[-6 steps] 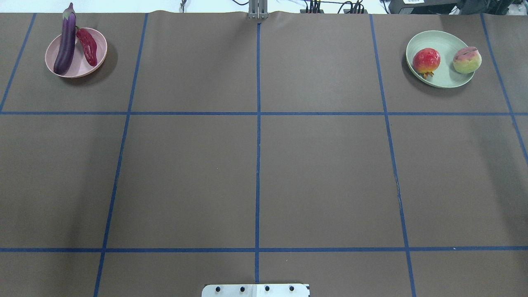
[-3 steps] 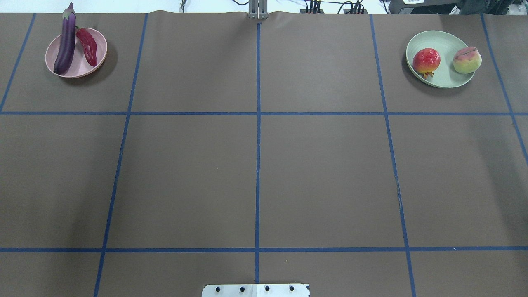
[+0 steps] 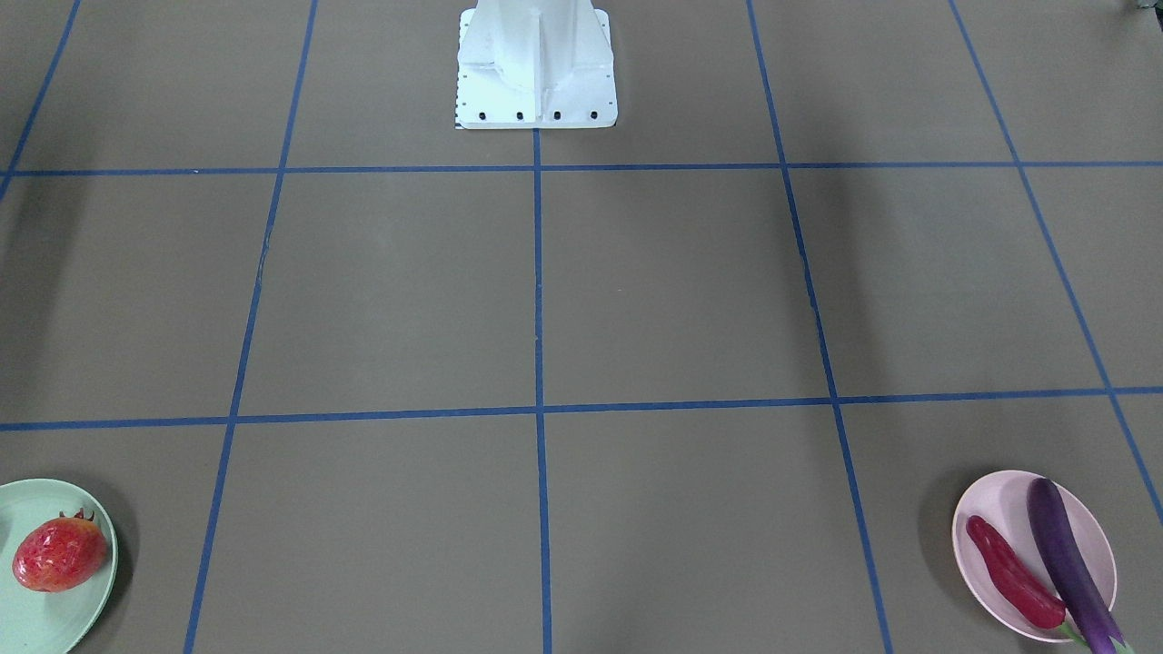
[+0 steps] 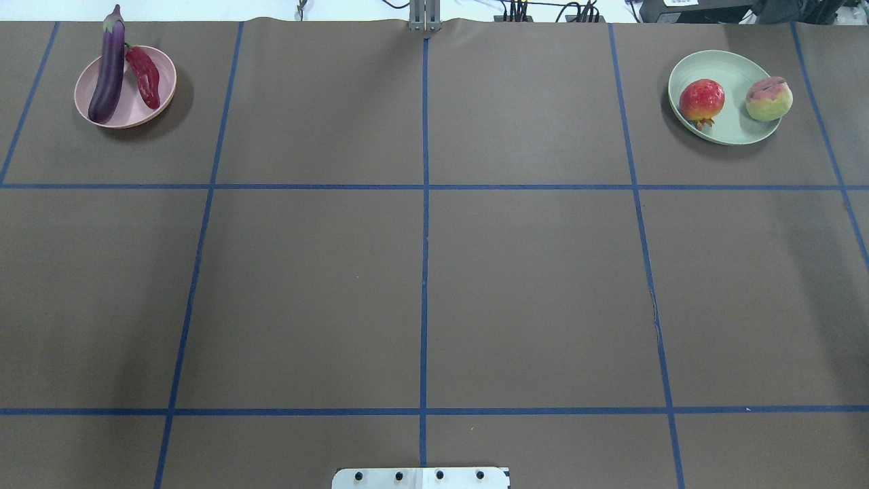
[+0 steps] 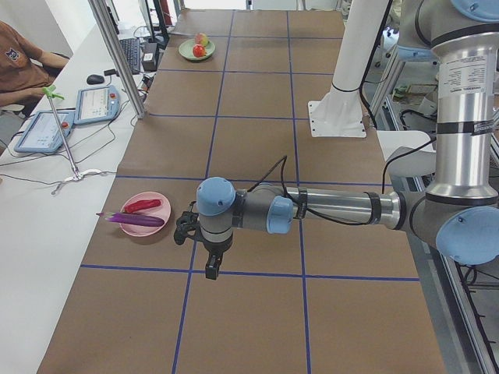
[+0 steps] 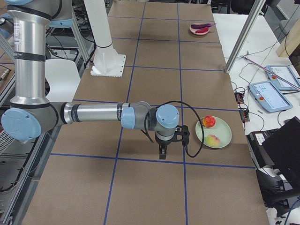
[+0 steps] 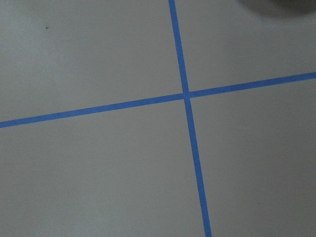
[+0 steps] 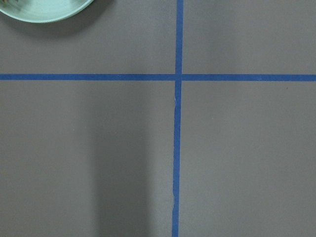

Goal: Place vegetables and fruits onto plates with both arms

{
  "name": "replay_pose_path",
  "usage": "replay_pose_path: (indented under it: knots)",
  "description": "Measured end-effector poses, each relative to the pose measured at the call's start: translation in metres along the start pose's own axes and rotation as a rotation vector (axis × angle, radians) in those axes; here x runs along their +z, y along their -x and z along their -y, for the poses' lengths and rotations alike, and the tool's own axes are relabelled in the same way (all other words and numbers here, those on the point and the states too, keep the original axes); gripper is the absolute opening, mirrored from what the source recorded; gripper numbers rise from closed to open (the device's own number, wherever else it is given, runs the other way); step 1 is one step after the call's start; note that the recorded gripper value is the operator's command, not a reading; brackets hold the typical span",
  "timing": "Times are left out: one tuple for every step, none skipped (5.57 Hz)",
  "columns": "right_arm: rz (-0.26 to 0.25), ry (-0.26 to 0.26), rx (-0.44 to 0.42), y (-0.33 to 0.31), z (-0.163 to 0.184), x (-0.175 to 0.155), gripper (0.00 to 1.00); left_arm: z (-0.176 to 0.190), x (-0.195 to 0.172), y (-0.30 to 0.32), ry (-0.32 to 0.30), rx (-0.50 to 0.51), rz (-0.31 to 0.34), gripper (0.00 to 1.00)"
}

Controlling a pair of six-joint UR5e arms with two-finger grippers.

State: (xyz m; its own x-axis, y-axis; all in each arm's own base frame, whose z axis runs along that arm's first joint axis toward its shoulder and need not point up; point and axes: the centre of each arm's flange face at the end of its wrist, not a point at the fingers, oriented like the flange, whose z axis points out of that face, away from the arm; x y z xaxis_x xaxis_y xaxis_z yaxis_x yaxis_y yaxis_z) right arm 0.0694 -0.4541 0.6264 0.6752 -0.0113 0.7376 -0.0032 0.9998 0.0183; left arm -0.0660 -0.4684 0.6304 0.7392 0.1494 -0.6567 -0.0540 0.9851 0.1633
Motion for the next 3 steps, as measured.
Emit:
replay_pose_path:
  knots:
    - [0.0, -0.001, -0.002, -0.0001, 0.0002, 0.0003, 1.0, 0.0001, 0.0003, 0.0003, 0.0, 0.0, 0.0, 1.0]
    - [0.0, -0.002, -0.003, 0.0002, 0.0005, 0.0002, 1.0, 0.0001, 0.0007, 0.0006, 0.001, -0.001, -0.001, 1.0]
    - [0.0, -0.003, -0.004, 0.0004, 0.0007, -0.0001, 1.0, -0.0001, 0.0013, 0.001, 0.002, -0.002, -0.001, 1.0]
